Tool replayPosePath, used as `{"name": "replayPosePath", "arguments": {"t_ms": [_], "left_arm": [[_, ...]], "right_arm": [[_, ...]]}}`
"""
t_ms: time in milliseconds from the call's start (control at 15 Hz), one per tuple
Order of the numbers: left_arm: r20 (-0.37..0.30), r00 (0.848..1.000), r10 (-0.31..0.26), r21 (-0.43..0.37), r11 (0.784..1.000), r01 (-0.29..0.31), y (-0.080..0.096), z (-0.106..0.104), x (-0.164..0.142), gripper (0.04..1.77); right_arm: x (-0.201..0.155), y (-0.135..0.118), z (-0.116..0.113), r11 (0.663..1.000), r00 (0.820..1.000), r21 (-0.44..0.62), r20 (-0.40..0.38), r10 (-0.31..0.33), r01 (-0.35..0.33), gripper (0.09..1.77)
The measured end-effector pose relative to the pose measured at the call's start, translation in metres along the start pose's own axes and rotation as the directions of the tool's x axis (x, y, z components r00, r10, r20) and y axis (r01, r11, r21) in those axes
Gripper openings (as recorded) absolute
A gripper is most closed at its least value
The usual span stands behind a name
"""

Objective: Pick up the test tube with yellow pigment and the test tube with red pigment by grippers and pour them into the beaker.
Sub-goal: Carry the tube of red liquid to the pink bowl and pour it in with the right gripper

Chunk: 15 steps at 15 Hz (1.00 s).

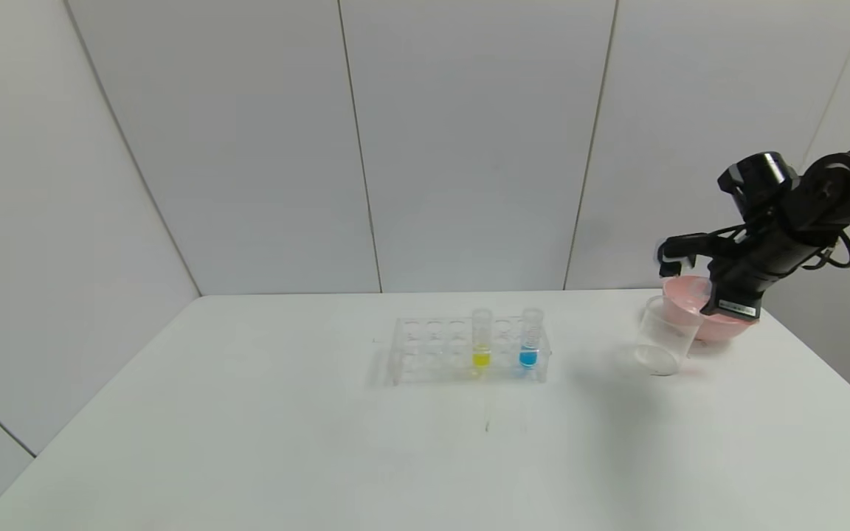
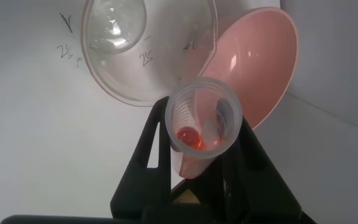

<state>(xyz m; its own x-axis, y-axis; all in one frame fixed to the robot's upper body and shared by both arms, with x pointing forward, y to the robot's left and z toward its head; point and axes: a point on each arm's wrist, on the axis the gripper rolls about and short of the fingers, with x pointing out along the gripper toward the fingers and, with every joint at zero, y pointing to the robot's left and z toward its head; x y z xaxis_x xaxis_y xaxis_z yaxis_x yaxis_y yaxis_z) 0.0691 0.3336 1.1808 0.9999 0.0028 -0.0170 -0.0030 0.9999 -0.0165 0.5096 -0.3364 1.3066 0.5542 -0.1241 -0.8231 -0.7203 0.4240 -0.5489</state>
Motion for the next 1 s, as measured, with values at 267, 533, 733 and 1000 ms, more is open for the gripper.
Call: {"name": "replayPosePath", "arguments": {"t_ms": [267,533,733,1000], "left_arm": [[0.000,1.000,0.000,0.000,1.000,0.000,0.000,0.000,0.000,1.72],[0.000,1.000,0.000,0.000,1.000,0.000,0.000,0.000,0.000,1.72],[0.000,1.000,0.000,0.000,1.000,0.000,0.000,0.000,0.000,1.72],[0.000,1.000,0.000,0.000,1.000,0.000,0.000,0.000,0.000,1.72]], "right_arm": [[0.003,0.003,0.006,1.000,1.000,-0.014,-0.028,-0.011,0.011,0.53],[0.003,0.004,0.008,1.000,0.998,-0.022,-0.061,-0.024,0.022,0.53],[0.004,0.005,0.010,0.999,0.996,-0.029,-0.085,-0.035,0.032,0.53],[0.005,0.009,0.016,0.997,0.988,-0.051,-0.141,-0.067,0.060,0.53]]}}
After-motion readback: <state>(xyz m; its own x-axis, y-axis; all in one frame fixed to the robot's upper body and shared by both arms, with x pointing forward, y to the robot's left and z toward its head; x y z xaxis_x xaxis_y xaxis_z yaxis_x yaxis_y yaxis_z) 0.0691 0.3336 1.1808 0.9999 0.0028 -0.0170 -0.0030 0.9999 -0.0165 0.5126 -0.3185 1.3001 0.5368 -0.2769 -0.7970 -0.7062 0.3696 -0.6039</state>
